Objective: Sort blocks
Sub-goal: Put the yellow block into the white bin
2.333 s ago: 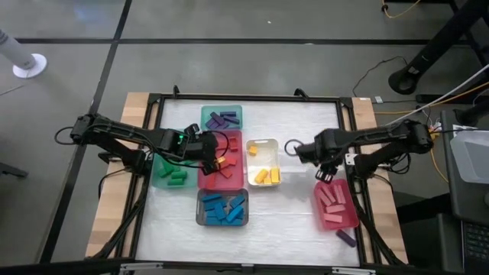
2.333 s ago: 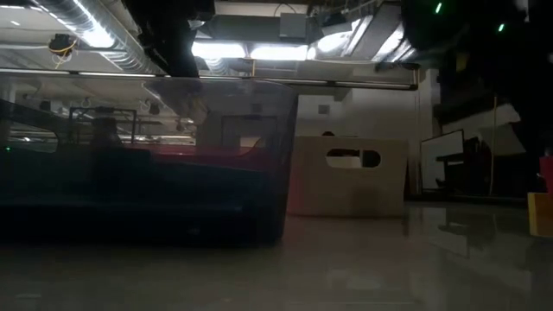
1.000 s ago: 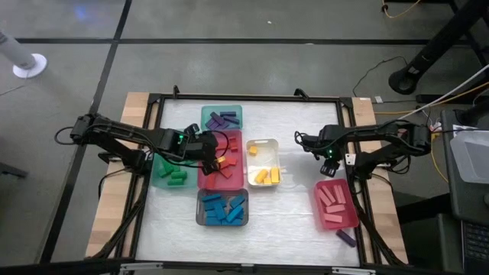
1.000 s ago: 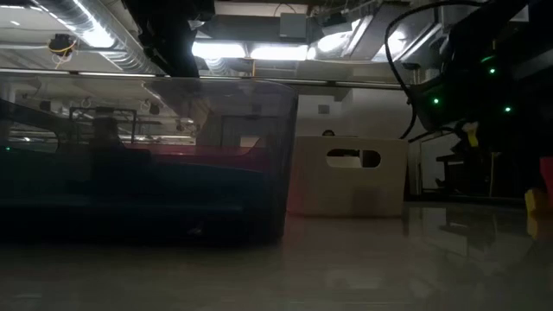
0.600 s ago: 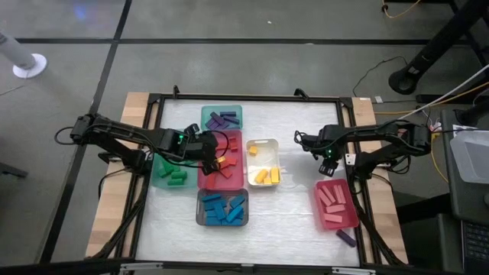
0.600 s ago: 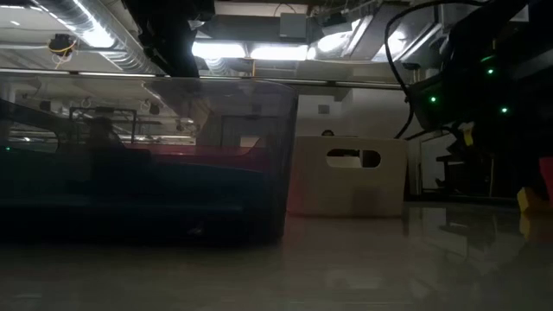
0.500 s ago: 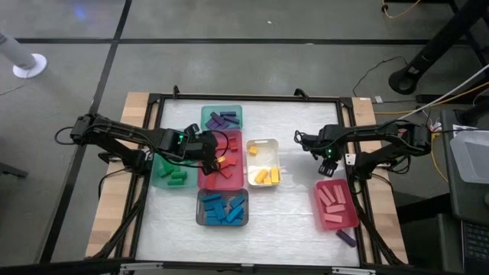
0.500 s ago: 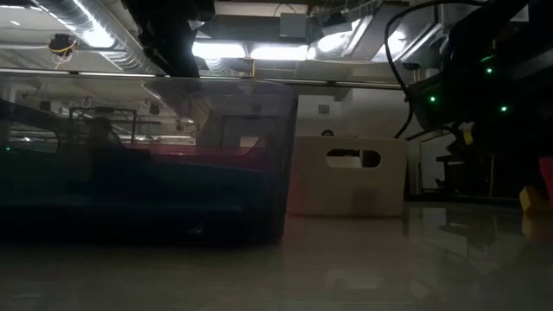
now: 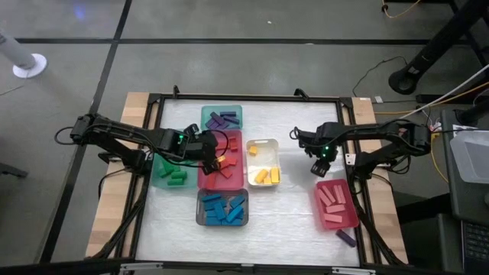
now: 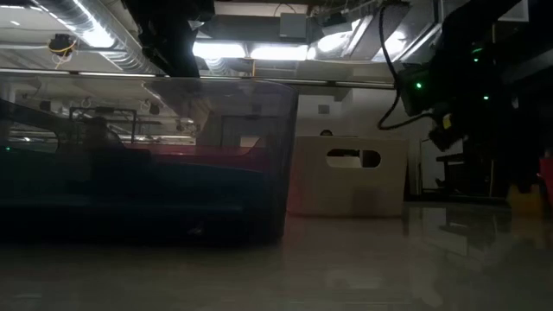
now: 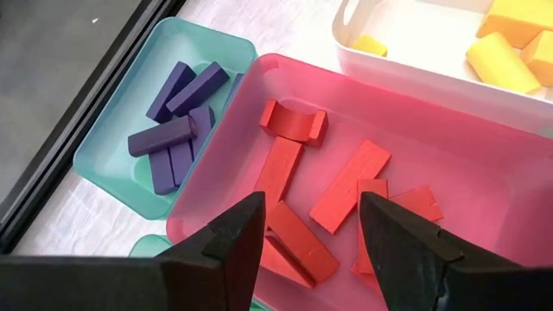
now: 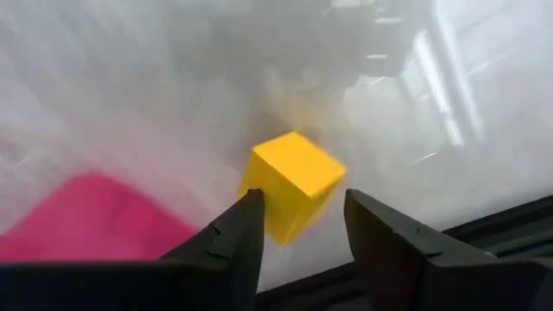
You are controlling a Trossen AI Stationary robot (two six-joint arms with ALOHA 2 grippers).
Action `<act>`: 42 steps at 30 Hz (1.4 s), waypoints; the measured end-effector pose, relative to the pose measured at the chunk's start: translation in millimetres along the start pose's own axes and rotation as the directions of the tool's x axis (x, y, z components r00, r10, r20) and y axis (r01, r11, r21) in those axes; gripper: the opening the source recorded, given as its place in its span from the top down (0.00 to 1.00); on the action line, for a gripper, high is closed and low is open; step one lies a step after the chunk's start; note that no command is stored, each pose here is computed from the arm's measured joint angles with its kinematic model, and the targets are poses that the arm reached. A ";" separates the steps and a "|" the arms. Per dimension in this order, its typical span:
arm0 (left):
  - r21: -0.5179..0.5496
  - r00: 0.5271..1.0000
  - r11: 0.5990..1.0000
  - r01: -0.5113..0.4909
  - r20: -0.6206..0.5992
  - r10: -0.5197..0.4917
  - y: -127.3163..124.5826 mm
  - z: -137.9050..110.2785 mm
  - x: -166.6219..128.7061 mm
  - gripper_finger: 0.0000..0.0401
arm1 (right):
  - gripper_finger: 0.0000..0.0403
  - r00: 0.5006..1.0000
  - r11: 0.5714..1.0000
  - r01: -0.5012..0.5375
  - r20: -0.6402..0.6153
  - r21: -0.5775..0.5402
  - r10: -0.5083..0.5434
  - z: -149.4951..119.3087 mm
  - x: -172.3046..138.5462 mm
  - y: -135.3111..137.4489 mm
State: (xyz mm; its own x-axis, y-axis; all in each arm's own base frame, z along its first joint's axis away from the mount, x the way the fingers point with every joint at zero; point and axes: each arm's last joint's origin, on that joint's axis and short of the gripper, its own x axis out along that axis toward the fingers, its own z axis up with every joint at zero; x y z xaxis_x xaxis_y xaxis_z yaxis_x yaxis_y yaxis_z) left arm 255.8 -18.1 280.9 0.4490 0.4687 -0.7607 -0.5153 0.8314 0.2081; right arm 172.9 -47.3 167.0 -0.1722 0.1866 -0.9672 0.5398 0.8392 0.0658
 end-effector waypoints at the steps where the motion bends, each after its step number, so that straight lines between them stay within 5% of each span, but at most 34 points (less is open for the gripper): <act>1: 0.000 1.000 1.000 0.000 0.000 0.000 0.0 0.0 0.0 0.56 | 0.60 1.000 1.000 0.020 0.015 -0.001 -0.020 1.5 -2.6 0.1; 9: 0.000 1.000 1.000 0.000 0.000 0.000 0.0 -0.1 0.1 0.56 | 0.60 0.997 0.998 0.065 0.052 0.005 -0.065 4.9 -9.0 0.2; 18: 0.000 1.000 1.000 0.000 0.000 0.000 -0.1 0.0 0.1 0.56 | 0.60 0.998 0.963 0.039 0.039 0.267 -0.051 4.0 -8.9 0.5; 30: 0.000 1.000 1.000 0.000 0.000 0.000 -0.1 -0.1 0.1 0.56 | 0.60 0.996 0.950 0.041 0.058 0.309 -0.062 5.6 -9.0 0.4; 42: 0.000 1.000 1.000 0.000 0.000 0.000 -0.1 -0.1 0.1 0.56 | 0.34 0.996 0.932 0.049 0.057 0.359 -0.074 5.1 -8.7 0.0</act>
State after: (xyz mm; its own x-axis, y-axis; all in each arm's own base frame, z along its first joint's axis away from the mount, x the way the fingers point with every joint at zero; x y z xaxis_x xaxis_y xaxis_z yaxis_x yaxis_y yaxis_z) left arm 255.8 -18.2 280.7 0.4485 0.4688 -0.7610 -0.5151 0.8314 0.2086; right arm 178.6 -51.6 174.2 -0.1644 0.0944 -0.9819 0.7908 0.6075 -0.0740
